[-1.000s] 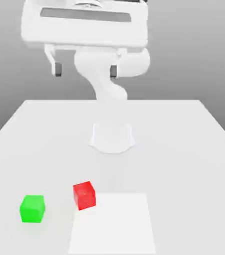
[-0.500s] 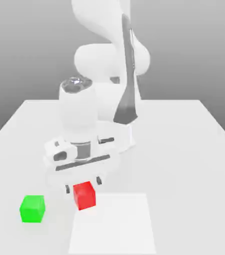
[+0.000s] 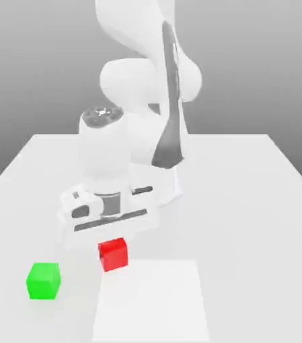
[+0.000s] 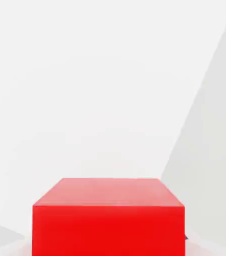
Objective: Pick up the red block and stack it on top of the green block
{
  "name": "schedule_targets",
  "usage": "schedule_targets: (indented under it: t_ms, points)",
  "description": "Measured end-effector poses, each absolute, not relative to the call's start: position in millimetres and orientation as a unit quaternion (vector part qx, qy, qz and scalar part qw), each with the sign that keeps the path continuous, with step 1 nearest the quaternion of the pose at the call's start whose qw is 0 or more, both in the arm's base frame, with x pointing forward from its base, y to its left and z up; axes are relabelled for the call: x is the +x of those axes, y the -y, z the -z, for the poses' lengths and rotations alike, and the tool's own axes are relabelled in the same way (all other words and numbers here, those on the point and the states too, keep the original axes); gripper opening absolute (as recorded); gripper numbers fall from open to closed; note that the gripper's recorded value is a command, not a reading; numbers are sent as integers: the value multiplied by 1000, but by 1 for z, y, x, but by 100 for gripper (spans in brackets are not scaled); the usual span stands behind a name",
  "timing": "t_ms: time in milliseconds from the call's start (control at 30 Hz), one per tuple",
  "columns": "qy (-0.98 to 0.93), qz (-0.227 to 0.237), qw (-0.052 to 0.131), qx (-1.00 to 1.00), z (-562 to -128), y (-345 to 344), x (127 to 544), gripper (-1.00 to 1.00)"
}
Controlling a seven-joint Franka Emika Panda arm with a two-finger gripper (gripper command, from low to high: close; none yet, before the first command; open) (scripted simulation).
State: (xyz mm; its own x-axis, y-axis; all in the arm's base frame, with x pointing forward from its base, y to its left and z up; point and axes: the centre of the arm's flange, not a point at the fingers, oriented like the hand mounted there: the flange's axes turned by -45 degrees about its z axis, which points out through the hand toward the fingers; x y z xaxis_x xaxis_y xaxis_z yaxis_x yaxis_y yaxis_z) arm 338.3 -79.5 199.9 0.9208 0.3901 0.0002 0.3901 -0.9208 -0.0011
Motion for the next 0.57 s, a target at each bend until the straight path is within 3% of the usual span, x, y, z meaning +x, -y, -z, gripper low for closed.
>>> schedule_targets:
  t_ms: [267,433,467,567]
  points:
    - [91,-1,0,-996,-240,212,364,-100]
    - [99,0,1,-995,-194,214,373,-100]
    - [99,0,1,-995,-185,213,372,100]
    - [99,0,1,-995,-185,213,372,100]
